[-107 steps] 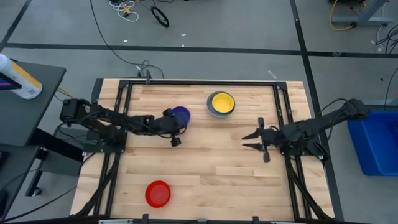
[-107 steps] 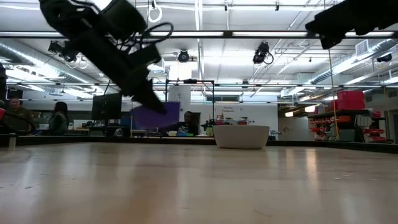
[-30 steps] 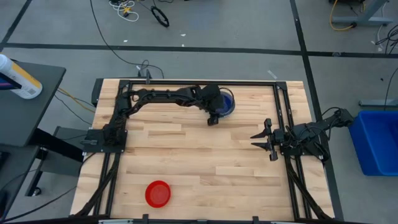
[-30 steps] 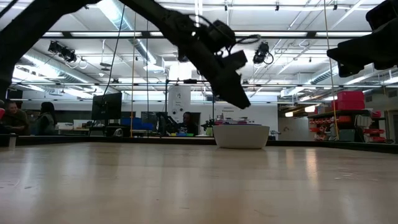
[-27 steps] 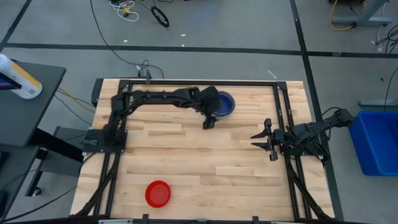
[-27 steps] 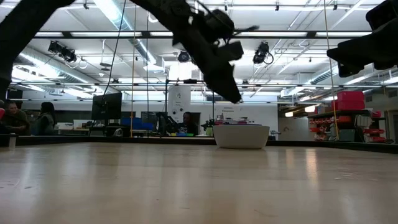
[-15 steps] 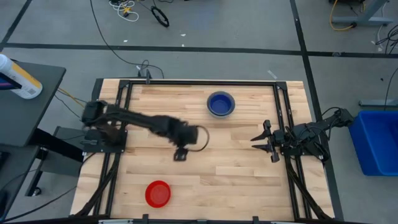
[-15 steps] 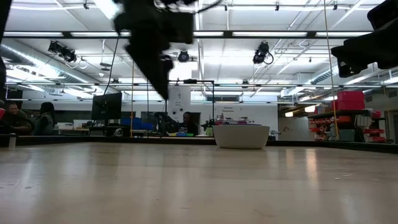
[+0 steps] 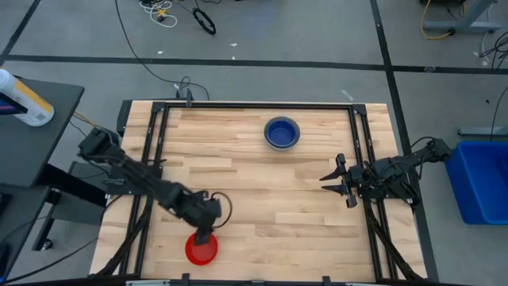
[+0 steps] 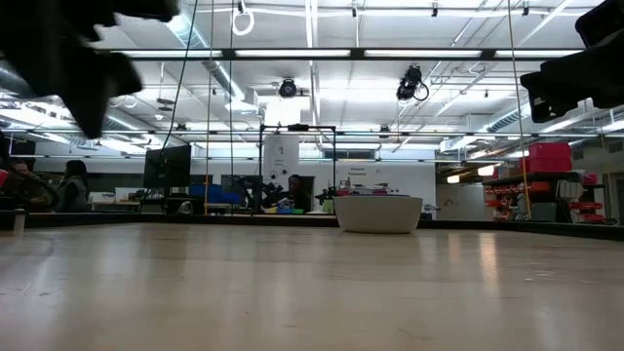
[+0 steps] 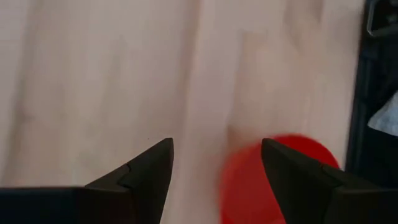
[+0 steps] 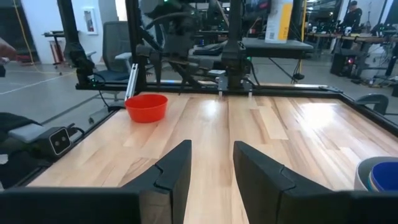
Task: Nest bowls inside each other
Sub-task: Stack the red bowl on top of the dark blue bowl
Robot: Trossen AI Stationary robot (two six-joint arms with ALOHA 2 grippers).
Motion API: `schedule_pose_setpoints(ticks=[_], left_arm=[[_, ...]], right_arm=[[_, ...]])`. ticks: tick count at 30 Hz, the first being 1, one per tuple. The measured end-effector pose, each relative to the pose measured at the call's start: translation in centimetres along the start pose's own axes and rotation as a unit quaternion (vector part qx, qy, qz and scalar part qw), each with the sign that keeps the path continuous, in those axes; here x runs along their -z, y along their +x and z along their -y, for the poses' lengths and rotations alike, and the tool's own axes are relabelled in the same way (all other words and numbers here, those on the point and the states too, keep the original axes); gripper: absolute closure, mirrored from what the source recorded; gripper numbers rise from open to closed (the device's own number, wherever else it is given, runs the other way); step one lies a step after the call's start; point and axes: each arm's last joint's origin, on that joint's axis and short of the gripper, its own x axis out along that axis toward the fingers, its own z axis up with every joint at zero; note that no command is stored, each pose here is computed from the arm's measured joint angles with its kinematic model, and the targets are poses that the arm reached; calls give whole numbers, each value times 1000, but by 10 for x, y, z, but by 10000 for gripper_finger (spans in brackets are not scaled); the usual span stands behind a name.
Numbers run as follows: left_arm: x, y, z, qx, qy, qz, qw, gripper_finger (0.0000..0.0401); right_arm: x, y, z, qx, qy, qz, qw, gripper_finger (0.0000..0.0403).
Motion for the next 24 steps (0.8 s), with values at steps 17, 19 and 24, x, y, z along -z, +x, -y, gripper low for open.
schedule_pose_setpoints(ticks=[17,19,24], left_arm=[[47,27,5,17,-43,-17,999,150],[50,29,2,11,-50,-20,998,150],[50,30,2,13,-49,-18,999,170]], right_arm=[[0,0,0,-1,34,0,999,273],[0,0,0,-2,34,0,999,272],[0,0,0,-1,34,0,999,274]])
